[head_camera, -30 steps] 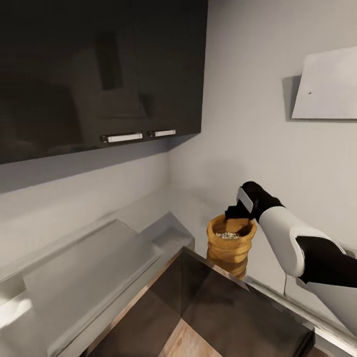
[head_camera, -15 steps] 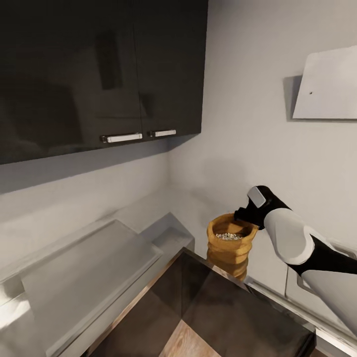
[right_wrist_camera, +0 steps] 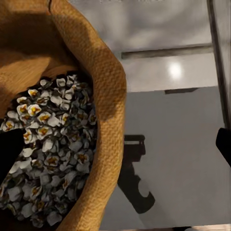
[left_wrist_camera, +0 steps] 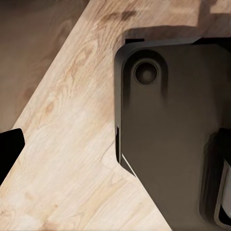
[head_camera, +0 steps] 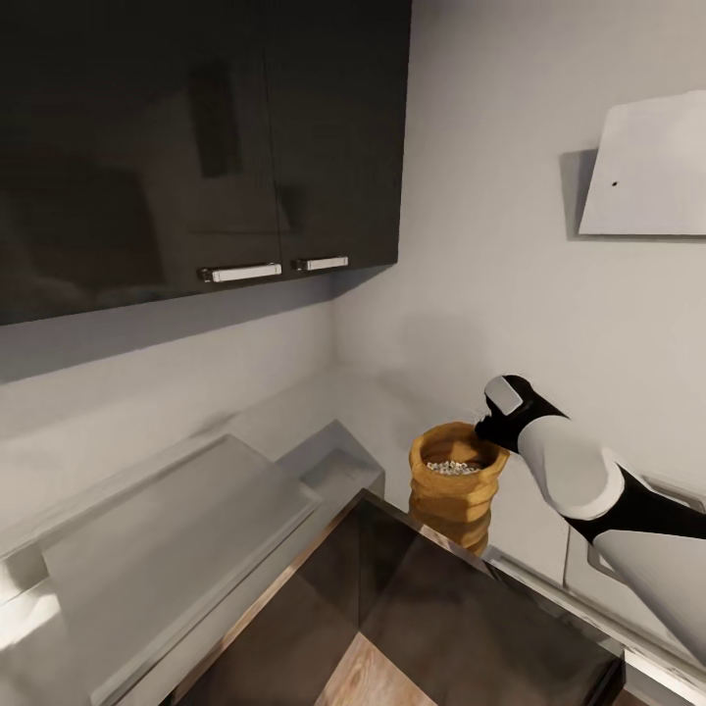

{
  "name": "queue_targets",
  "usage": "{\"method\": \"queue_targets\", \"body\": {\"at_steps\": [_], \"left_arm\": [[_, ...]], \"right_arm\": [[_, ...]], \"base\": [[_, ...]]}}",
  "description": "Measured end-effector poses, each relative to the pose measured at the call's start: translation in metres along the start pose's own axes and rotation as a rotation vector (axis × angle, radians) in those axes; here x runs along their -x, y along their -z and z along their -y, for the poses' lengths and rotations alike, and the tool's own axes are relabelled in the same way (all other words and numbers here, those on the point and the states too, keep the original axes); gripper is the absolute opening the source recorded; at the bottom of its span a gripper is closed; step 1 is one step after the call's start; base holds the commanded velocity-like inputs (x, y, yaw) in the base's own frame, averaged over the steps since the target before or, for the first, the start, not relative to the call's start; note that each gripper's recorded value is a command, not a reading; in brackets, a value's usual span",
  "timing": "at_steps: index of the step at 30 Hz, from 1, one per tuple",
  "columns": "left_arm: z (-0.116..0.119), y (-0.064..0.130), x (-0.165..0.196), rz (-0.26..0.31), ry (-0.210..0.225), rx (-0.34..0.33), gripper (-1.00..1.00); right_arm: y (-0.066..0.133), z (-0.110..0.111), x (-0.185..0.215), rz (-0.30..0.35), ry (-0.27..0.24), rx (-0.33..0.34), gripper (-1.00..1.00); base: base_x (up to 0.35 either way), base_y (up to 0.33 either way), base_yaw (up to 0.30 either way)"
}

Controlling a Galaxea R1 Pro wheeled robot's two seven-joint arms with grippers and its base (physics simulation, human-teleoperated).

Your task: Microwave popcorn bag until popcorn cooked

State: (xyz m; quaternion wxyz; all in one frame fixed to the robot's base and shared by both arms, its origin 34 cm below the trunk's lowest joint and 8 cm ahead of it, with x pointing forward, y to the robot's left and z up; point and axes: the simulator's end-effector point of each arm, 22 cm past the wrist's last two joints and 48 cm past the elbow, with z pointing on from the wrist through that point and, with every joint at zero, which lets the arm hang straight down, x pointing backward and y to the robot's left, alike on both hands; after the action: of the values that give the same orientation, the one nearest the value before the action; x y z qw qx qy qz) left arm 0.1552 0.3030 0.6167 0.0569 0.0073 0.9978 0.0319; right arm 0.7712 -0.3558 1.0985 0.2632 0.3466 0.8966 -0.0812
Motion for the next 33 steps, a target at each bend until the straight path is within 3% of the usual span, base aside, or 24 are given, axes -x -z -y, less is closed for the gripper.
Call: {"method": "queue_targets", "body": {"at_steps": [6,17,33], "left_arm": [[0.0,0.0,0.0,0.001,0.0,0.0,1.0],[0.0,0.0,0.001,0.002,0.0,0.0,1.0],[0.0,0.0,0.001,0.001,0.0,0.0,1.0]], "right_arm": [[-0.005,-0.006,-0.016,-0.022,0.017,-0.004,1.0],[-0.021,-0.021,-0.043,0.025,-0.039,-0.005,1.0],[-0.03,-0.012,-0.053,0.028,-0.059,-0.032,1.0]], "base": [[0.0,0.0,0.0],[0.0,0.0,0.0],[0.0,0.0,0.0]]}}
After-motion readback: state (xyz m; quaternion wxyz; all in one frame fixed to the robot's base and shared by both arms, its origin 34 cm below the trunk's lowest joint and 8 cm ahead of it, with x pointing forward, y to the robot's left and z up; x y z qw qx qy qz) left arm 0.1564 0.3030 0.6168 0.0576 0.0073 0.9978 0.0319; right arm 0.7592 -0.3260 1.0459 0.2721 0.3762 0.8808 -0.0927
